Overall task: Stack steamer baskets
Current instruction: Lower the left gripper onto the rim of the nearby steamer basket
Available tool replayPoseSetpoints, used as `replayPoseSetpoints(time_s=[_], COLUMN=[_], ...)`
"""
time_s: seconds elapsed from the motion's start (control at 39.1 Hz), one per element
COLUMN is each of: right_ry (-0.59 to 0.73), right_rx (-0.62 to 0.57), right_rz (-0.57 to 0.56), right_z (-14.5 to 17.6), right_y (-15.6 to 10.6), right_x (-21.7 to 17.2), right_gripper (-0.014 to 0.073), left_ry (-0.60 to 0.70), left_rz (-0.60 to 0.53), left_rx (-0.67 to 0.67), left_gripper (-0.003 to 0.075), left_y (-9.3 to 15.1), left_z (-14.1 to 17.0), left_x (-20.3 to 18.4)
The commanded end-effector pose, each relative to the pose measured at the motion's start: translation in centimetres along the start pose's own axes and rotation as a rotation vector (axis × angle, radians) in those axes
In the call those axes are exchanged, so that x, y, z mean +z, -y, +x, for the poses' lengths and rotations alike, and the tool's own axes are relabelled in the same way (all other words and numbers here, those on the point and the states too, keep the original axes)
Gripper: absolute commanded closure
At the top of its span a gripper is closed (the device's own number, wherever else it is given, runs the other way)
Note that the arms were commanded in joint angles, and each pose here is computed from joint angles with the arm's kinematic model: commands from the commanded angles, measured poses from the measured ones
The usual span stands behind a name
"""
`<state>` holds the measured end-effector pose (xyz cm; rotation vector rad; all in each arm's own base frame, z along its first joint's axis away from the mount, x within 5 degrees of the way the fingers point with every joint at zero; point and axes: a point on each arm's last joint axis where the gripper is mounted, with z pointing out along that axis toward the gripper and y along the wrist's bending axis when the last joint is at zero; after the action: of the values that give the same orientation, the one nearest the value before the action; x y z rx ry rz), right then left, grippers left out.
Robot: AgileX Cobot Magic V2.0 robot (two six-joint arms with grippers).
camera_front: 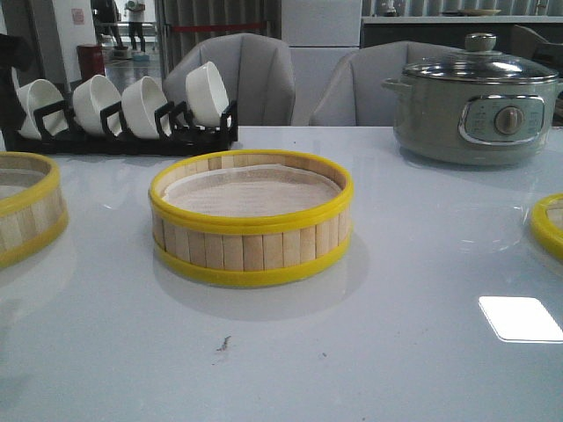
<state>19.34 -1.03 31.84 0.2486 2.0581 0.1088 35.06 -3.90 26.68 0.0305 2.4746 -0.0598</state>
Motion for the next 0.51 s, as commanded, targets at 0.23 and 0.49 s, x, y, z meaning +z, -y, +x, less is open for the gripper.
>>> replayPoseSetpoints(time_s=[0.23,0.49], right_ry=[0.114,0.115], right_rx=[0.002,0.002], right_rz=[-0.015,-0.015], right_z=[-1.7,-1.7], right_y=[-0.3,-0.3], right_x=[-0.6,-0.6], right_gripper=[0.0139,0.0139], left_ry=[0.045,-0.017], left_rz=[0.034,0.029], left_rx=[0.027,0.029], left_gripper=[0.0267,0.0267], left_y=[1.8,1.9], left_z=[-2.6,-1.8], left_x=[2.3,5.0])
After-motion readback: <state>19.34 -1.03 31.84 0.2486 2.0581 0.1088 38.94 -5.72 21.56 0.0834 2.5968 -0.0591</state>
